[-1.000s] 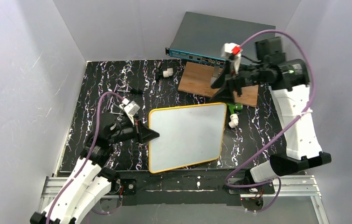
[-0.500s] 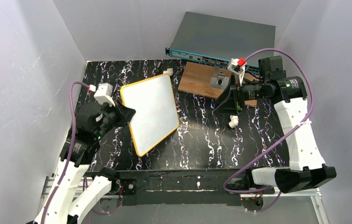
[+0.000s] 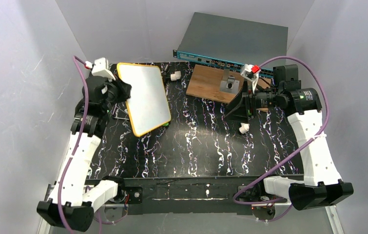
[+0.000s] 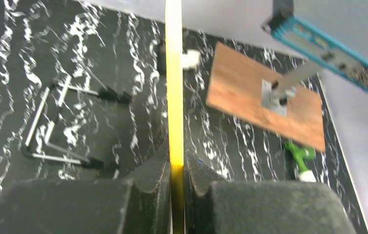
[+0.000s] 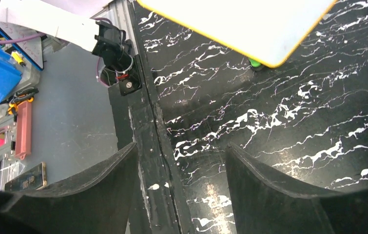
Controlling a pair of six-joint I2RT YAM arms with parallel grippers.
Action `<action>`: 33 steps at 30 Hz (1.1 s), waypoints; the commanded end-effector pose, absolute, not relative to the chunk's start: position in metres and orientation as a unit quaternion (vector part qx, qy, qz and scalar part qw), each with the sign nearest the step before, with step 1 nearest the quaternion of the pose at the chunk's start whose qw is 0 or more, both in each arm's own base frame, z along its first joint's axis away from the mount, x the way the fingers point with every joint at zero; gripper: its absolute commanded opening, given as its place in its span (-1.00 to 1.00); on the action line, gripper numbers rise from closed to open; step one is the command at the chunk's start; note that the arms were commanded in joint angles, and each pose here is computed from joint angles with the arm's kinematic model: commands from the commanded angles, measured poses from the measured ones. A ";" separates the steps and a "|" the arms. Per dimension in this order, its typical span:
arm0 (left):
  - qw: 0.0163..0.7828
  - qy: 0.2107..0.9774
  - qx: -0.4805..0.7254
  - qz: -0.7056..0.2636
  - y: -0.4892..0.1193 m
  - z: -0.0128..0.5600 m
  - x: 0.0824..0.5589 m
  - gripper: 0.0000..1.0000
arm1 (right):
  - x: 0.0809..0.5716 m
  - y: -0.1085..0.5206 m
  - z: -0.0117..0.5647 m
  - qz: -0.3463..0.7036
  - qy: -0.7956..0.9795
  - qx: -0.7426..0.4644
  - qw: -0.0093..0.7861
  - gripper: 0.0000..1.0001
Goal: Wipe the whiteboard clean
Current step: Place the whiteboard at the corner of the board.
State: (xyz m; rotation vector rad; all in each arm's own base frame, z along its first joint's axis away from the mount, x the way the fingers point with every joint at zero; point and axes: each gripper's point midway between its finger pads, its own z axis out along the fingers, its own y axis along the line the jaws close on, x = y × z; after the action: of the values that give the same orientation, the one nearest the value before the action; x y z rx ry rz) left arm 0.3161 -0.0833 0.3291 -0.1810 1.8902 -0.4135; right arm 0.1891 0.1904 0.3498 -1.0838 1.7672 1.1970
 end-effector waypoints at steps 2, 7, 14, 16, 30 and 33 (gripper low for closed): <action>0.667 0.714 -0.081 -0.197 -0.062 0.411 0.358 -1.00 | 0.190 0.191 0.353 0.470 0.676 -0.422 0.378 0.43; 0.678 0.694 -0.066 -0.232 -0.067 0.430 0.375 -1.00 | 0.192 0.192 0.350 0.475 0.677 -0.420 0.374 0.44; 0.701 0.671 -0.081 -0.228 -0.058 0.454 0.414 -1.00 | 0.196 0.194 0.347 0.484 0.679 -0.415 0.365 0.44; 0.710 0.664 -0.081 -0.220 -0.052 0.463 0.427 -1.00 | 0.196 0.194 0.347 0.484 0.679 -0.415 0.364 0.44; 0.761 0.633 -0.062 -0.125 -0.008 0.452 0.489 -1.00 | 0.198 0.194 0.342 0.487 0.681 -0.412 0.359 0.44; 0.763 0.632 -0.062 -0.122 -0.002 0.442 0.505 -1.00 | 0.199 0.194 0.341 0.489 0.682 -0.411 0.357 0.44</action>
State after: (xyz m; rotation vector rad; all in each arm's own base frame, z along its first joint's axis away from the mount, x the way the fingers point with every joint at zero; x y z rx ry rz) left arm 0.4965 -0.0190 0.3767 -0.1752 1.6313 -0.3018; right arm 0.1981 0.1931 0.3389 -1.0601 1.7834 1.2365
